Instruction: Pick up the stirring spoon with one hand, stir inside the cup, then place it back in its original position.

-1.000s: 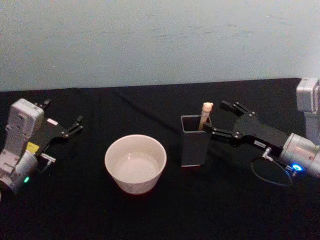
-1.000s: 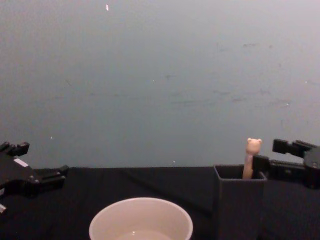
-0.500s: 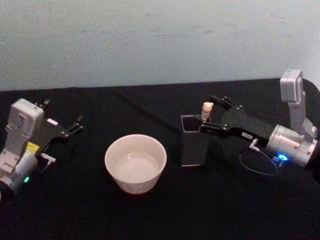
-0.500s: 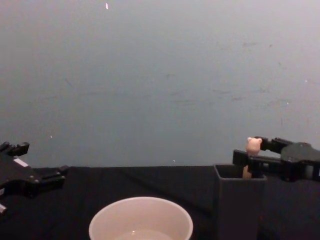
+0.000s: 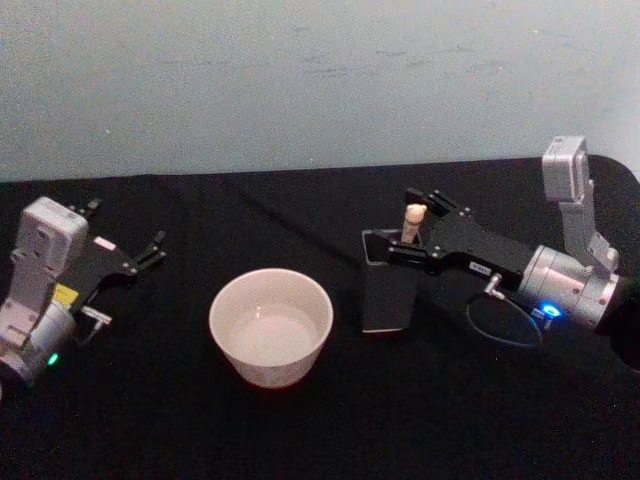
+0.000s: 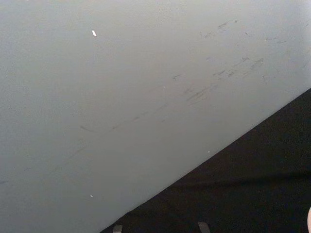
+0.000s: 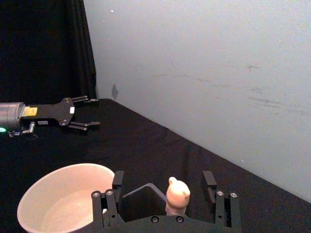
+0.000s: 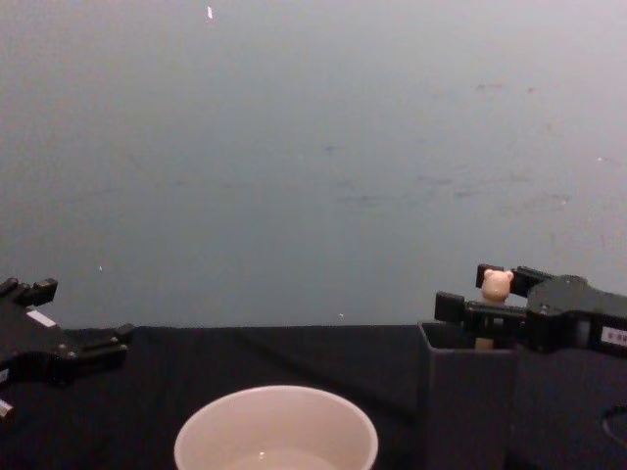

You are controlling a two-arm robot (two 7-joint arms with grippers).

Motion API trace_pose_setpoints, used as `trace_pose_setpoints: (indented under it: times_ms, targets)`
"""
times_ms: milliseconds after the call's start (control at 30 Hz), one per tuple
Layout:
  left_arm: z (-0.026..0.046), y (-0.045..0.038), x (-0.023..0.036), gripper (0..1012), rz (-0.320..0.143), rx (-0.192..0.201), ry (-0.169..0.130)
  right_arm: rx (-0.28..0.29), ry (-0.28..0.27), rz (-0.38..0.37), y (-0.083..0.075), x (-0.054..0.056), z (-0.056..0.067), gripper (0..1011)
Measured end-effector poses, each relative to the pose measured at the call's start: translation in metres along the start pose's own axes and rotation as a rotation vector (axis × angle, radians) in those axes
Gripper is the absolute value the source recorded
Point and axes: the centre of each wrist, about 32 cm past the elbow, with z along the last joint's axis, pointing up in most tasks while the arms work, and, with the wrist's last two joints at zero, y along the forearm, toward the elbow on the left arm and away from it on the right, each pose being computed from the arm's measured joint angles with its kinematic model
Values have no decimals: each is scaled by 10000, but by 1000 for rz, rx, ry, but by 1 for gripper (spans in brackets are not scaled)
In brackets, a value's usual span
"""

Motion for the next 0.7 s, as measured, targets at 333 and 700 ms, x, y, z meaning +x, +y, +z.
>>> trace_pose_setpoints:
  times_ms: [333, 700]
  targets:
    - [0, 0, 0, 1001, 0, 0, 0, 3, 4, 1, -4, 4, 0, 1000]
    - [0, 0, 0, 1001, 0, 0, 0, 4, 7, 1, -8, 7, -2, 882]
